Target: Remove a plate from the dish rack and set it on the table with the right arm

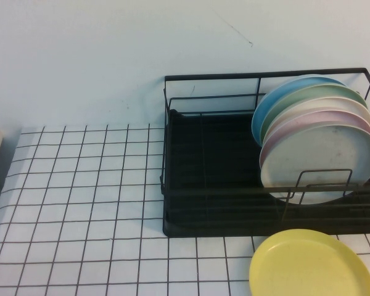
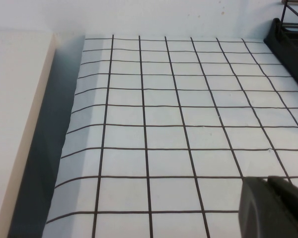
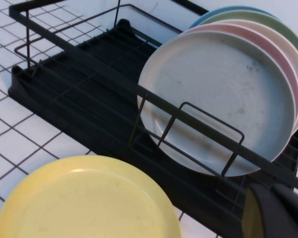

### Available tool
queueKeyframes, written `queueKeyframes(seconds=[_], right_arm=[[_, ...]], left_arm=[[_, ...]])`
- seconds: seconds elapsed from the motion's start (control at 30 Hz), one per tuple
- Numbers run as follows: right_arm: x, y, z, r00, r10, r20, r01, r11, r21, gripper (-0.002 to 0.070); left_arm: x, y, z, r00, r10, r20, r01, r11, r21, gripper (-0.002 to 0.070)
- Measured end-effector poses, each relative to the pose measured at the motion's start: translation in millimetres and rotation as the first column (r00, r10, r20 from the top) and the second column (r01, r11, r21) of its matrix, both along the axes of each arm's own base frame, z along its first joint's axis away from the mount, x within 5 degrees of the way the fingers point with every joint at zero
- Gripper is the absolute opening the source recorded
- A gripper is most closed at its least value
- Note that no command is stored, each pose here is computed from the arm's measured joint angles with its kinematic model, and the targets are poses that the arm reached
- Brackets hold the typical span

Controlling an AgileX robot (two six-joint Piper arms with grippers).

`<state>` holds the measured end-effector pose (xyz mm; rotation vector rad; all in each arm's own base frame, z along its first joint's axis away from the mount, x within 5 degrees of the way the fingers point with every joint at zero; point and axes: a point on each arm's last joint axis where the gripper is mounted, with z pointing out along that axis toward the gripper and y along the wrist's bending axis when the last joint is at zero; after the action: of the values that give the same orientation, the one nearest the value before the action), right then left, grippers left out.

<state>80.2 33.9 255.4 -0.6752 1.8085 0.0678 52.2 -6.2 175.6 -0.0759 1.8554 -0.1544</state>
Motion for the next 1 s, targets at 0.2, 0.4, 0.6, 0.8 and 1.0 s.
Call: queueKeyframes(seconds=[0.2, 0.4, 0.6, 0.8, 1.0], right_arm=[[0.0, 0.1, 0.1, 1.000, 0.000, 0.000, 0.000, 1.000, 0.003, -0.0002], [3.8, -4.8, 5.1, 0.996, -0.062, 0.061, 0.062, 0.998, 0.007, -0.0002], [7.7, -10.5, 0.2, 0.986, -0.139, 0.094, 0.136, 0.990, 0.036, -0.0002], [0.5, -16.4, -16.8, 0.980, -0.168, 0.110, 0.175, 0.983, -0.063, -0.0002], [-17.6, -27.6, -34.6, 0.940, -0.320, 0.122, 0.320, 0.947, 0.022, -0.0002]], left_arm=[[0.0, 0.0, 0.0, 1.000, 0.000, 0.000, 0.000, 1.000, 0.000, -0.0004], [0.0, 0.0, 0.0, 1.000, -0.001, 0.000, 0.001, 1.000, 0.002, -0.0004], [0.0, 0.0, 0.0, 1.000, -0.001, 0.000, 0.001, 1.000, 0.002, -0.0004], [0.0, 0.0, 0.0, 1.000, -0.001, 0.000, 0.001, 1.000, 0.002, -0.0004], [0.0, 0.0, 0.0, 1.000, -0.001, 0.000, 0.001, 1.000, 0.002, -0.0004]])
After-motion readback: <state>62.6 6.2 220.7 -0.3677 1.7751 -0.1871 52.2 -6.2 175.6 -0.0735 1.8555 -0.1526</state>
